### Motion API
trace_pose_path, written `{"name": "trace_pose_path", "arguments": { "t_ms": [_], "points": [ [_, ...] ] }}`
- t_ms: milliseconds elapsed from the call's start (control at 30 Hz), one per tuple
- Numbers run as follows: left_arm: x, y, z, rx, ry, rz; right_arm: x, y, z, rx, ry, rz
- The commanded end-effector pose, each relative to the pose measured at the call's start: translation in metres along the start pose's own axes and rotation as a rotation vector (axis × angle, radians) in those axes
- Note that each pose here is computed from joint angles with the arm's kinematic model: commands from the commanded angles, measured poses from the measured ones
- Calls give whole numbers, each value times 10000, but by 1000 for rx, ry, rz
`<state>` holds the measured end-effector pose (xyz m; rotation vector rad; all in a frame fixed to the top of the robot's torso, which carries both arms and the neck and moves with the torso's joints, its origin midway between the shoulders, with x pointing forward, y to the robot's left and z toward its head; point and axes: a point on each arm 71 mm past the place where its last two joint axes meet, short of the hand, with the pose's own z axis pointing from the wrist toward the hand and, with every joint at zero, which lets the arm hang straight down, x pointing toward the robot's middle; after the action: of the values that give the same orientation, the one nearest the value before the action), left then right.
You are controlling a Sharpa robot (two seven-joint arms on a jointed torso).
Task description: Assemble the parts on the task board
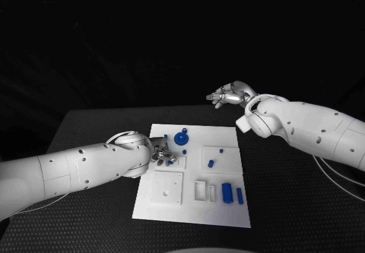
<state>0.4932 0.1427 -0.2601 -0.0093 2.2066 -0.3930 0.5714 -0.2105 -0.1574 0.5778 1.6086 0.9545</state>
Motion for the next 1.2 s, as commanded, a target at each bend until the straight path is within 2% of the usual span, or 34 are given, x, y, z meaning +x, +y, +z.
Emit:
{"name": "trace_pose_path", "arguments": {
  "t_ms": [33, 1200],
  "points": [
    [156, -54, 11, 20, 73, -5, 20, 4, 1, -5, 15, 0],
    [130, -28, 20, 13, 50, -19, 32, -19, 0, 0, 18, 0]
  ]
}}
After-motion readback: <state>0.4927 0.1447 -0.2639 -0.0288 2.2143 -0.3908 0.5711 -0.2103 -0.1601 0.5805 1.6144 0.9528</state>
